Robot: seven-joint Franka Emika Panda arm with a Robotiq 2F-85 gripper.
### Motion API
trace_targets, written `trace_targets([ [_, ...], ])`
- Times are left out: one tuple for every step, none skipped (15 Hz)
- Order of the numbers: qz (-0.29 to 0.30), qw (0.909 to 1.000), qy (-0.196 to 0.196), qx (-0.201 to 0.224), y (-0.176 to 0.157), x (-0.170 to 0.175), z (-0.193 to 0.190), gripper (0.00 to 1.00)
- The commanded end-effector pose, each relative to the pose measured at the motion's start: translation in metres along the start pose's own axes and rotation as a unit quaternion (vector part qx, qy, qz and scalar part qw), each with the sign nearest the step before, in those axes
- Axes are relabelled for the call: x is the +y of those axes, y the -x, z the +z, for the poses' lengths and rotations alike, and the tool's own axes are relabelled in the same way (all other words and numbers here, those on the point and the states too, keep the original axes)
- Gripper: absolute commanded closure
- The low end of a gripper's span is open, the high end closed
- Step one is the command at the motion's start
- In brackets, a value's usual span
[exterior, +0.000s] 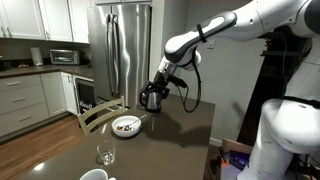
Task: Use the spoon to put some of the contents in the white bowl into the glass
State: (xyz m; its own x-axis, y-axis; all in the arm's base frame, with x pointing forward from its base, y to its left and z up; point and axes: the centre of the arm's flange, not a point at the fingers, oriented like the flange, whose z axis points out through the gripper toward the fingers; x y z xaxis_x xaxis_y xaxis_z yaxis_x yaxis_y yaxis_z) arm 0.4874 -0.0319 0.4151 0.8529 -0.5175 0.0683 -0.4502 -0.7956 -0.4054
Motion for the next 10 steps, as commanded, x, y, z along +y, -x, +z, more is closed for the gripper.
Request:
trace_targets([
  [-0.011, 0.9995, 0.009, 0.027, -0.022, 0.002, 0.037, 0.0],
  [-0.009, 0.9993, 0.017, 0.032, -0.026, 0.006, 0.046, 0.0],
  [-0.006, 0.9991, 0.022, 0.036, -0.03, 0.008, 0.053, 0.0],
  [-0.004, 0.9988, 0.028, 0.04, -0.033, 0.011, 0.061, 0.0],
  [-0.003, 0.9985, 0.032, 0.043, -0.036, 0.014, 0.067, 0.0],
  [-0.002, 0.9983, 0.036, 0.046, -0.039, 0.016, 0.073, 0.0],
  [-0.002, 0.9979, 0.041, 0.051, -0.041, 0.019, 0.078, 0.0],
  [-0.002, 0.9976, 0.046, 0.052, -0.044, 0.021, 0.081, 0.0],
  [-0.001, 0.9977, 0.05, 0.046, -0.044, 0.021, 0.081, 0.0],
  [0.006, 0.9982, 0.043, 0.041, -0.033, 0.021, 0.078, 0.0],
])
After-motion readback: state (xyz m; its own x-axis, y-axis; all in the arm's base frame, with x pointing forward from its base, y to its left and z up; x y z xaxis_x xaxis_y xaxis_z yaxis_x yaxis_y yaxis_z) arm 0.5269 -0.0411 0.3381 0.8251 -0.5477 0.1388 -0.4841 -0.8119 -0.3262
